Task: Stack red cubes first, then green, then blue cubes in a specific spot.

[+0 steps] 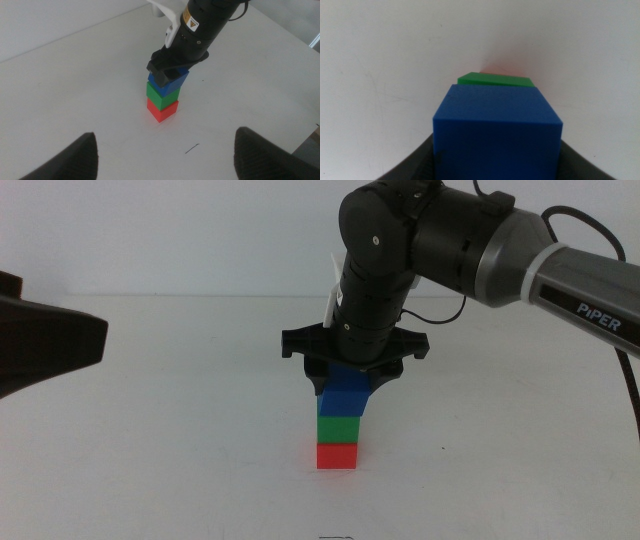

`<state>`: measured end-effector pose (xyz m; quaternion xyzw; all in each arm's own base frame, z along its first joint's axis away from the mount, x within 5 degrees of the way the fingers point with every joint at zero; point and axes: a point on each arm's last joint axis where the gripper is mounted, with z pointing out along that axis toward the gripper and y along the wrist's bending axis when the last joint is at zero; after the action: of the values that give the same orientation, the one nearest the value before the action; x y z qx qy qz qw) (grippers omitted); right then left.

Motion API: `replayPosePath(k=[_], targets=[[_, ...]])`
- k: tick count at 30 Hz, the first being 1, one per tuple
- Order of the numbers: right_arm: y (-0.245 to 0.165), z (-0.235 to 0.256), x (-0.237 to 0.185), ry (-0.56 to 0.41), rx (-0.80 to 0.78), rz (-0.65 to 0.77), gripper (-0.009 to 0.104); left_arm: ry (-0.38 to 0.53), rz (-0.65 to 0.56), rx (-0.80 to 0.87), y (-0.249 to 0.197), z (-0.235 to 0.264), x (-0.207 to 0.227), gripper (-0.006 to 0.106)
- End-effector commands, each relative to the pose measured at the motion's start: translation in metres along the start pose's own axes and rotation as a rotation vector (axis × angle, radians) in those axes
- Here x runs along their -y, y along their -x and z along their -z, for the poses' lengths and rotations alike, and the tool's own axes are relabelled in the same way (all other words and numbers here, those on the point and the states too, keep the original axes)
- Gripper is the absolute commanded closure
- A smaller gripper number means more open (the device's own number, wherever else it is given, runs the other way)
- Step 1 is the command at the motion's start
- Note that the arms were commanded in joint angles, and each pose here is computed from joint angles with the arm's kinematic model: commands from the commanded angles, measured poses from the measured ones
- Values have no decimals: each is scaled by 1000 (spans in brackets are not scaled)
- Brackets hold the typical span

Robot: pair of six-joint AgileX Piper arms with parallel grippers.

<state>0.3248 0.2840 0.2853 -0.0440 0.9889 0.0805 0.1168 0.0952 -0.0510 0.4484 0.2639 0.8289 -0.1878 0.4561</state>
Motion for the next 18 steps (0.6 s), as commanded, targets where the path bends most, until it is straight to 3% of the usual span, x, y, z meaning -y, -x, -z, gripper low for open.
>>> replayPosePath(k=[1, 4, 8, 9, 10, 18], targets=[[2, 33, 0, 37, 75, 10, 96, -6, 9, 86, 10, 4, 2, 8], [2, 33, 0, 37, 74, 10, 95, -6, 9, 86, 10, 4, 2, 8], [1, 28, -4, 41, 71, 11, 83, -6, 9, 86, 10, 4, 2, 8], [1, 26, -5, 37, 67, 11, 74, -6, 9, 86, 10, 4, 2, 8], [1, 26, -5, 40, 70, 15, 40, -6, 9, 86, 10, 4, 2, 8], [1, 26, -5, 40, 63, 14, 14, -6, 9, 86, 10, 4, 2, 8]])
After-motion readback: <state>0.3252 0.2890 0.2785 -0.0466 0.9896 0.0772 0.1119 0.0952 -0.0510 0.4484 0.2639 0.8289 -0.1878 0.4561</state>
